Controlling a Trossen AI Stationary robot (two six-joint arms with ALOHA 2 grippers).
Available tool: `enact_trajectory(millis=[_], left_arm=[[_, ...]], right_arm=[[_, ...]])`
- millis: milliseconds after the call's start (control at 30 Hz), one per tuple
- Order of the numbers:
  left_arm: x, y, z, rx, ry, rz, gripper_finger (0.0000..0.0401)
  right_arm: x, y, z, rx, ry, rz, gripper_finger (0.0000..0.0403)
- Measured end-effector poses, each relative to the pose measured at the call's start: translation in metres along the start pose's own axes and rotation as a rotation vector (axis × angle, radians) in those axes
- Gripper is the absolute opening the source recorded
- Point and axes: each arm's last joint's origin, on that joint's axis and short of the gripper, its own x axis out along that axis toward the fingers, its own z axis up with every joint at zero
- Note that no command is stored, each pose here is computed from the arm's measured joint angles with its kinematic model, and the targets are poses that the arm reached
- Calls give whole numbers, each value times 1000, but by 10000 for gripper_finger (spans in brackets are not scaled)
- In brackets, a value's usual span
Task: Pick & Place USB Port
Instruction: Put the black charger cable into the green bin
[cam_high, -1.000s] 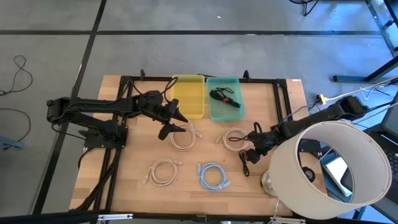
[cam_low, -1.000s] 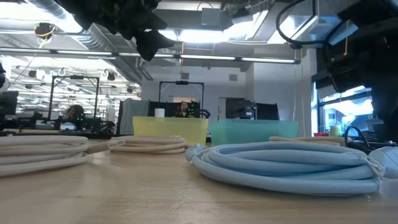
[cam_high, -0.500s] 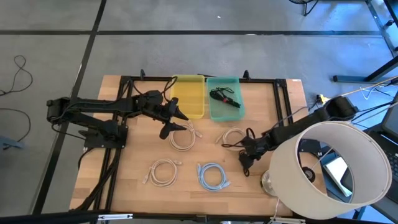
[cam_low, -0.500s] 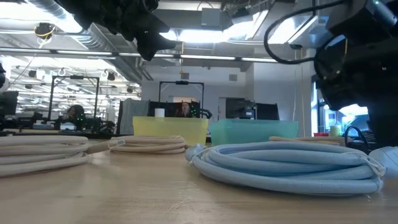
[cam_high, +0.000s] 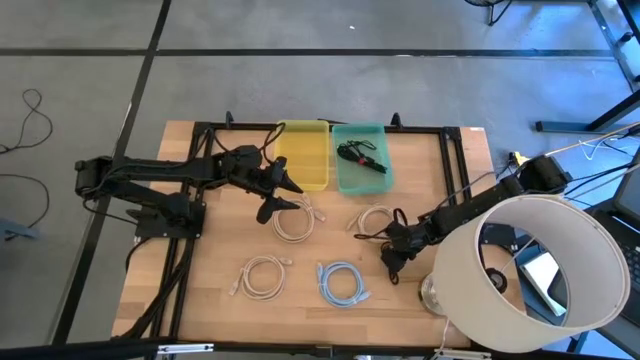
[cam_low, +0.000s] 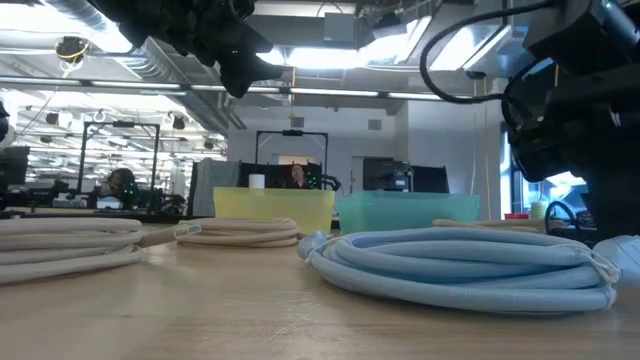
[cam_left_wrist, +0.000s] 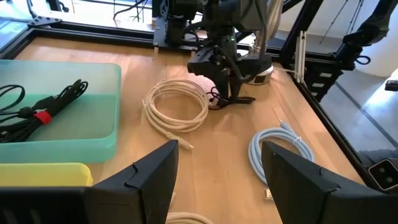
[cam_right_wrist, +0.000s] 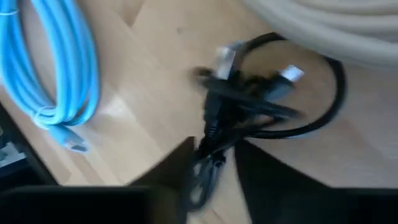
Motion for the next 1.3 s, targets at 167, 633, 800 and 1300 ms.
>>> enact_trajectory(millis=[167, 633, 800, 1300], left_arm=[[0, 0, 0, -3, 0, 0, 224], [0, 0, 0, -44, 0, 0, 224], [0, 0, 0, -44, 0, 0, 224], [0, 0, 0, -82, 1, -15, 224]], right_arm=[[0, 1, 2, -41, -55, -5, 19], [-10, 23, -4, -92, -31, -61, 11], [-33, 49, -7, -175, -72, -197, 11], [-84, 75, 28, -386, -258, -430, 11]])
